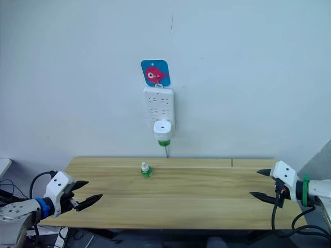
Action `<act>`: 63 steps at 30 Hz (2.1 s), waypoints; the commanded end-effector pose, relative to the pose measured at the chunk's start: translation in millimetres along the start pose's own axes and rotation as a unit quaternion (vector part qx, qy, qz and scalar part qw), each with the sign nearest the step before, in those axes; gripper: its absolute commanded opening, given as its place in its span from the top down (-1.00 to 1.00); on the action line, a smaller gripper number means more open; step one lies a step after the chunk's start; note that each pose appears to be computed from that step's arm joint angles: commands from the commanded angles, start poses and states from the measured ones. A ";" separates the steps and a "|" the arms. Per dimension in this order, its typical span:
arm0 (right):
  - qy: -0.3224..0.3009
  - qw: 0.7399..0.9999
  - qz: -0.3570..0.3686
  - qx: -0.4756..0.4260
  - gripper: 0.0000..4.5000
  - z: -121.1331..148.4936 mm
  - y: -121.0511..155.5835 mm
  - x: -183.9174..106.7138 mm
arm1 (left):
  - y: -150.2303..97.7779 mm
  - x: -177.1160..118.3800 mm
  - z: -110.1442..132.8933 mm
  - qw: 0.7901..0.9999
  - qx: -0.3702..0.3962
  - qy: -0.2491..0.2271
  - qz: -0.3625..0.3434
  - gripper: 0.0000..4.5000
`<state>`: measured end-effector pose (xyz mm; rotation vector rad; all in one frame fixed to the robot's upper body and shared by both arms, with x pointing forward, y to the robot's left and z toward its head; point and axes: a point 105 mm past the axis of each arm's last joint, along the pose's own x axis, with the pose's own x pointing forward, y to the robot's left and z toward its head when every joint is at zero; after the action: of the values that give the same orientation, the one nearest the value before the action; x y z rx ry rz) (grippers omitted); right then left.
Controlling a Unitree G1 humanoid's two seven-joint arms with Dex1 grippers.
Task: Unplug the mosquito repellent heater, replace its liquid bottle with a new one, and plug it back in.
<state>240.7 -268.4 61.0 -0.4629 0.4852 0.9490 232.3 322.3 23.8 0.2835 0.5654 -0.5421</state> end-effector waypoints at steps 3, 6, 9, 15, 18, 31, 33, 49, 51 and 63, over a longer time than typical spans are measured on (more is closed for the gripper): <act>-0.011 1.000 -0.006 -0.027 -1.00 17.9 -6.5 -3.7 | 12.6 -11.1 6.5 1.000 0.012 -0.004 0.027 -0.99; -0.010 1.000 -0.006 -0.025 -1.00 18.5 -6.3 -4.5 | 7.0 -11.9 2.0 1.000 0.024 0.012 0.000 -0.99; -0.015 1.000 -0.017 -0.018 -1.00 20.2 -8.5 -4.8 | -3.0 -15.5 1.1 0.999 0.034 0.010 -0.038 -0.99; -0.012 1.000 -0.018 -0.009 -1.00 20.1 -8.1 -6.5 | 1.0 -18.7 0.2 0.999 0.009 0.006 -0.038 -0.99; -0.008 1.000 -0.024 -0.006 -1.00 18.4 -8.8 -7.8 | 5.5 -19.5 1.7 1.000 0.003 0.002 -0.030 -0.99; 0.003 1.000 -0.012 -0.010 -1.00 16.7 3.2 -6.3 | 30.2 -20.2 29.5 0.997 0.014 -0.070 0.028 -0.99; -0.004 1.000 -0.008 -0.012 -1.00 21.1 8.0 -6.2 | 22.6 -18.0 33.4 0.998 0.014 -0.063 -0.002 -0.99; -0.165 0.981 0.071 -0.077 -1.00 141.9 80.6 9.9 | 10.4 11.8 147.2 0.980 0.066 -0.139 -0.126 -0.99; -0.193 0.978 0.053 -0.063 -1.00 160.1 76.1 12.0 | 9.6 17.9 162.8 0.976 0.076 -0.150 -0.136 -0.99; -0.178 0.984 0.008 -0.017 -1.00 180.9 69.6 23.4 | 21.4 38.7 196.6 0.969 0.088 -0.181 -0.141 -0.99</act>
<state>229.1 -119.4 172.9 -0.2706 0.1909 1.0304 351.8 246.5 151.8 0.2426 0.2431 -0.9041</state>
